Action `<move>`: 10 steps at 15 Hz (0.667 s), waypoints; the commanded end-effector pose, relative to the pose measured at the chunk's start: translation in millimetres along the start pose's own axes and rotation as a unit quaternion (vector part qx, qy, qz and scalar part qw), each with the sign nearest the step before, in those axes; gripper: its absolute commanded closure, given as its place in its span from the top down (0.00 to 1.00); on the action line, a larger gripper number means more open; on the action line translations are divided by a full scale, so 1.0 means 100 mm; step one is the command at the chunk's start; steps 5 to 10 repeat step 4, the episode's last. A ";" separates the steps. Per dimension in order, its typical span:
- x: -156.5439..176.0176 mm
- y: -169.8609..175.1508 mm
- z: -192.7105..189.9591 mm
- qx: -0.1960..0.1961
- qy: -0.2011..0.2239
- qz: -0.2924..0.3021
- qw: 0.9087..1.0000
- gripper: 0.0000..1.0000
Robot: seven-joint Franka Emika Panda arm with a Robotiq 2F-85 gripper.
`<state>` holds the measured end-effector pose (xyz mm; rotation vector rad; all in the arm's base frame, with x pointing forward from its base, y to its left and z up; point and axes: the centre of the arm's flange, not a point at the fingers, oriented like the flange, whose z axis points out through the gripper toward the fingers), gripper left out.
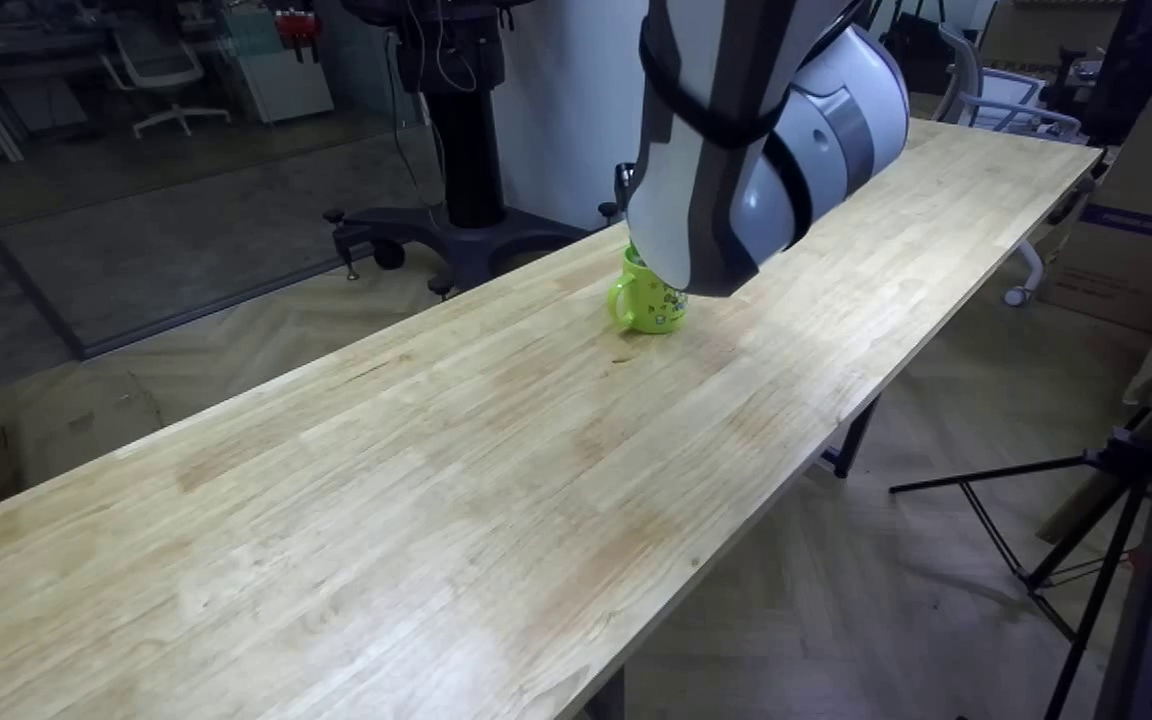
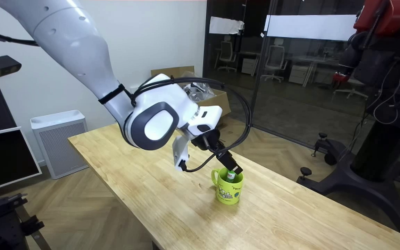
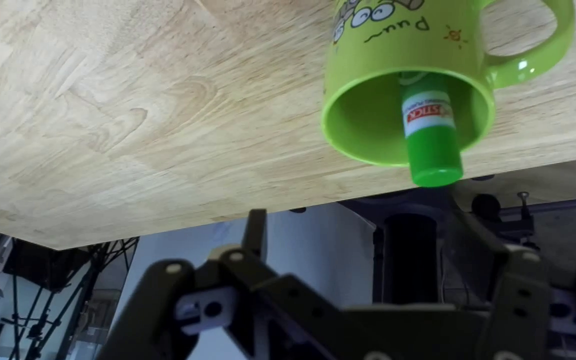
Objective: Put the glue stick in the mug
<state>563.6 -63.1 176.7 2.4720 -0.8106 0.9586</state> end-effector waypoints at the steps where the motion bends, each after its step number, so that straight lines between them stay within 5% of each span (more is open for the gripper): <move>1: 0.08 -0.02 -0.07 0.008 -0.039 0.011 0.999 1.00; 4: 0.09 -0.01 -0.19 0.005 -0.086 0.019 0.996 1.00; 10: 0.09 -0.01 -0.19 0.005 -0.086 0.019 0.996 1.00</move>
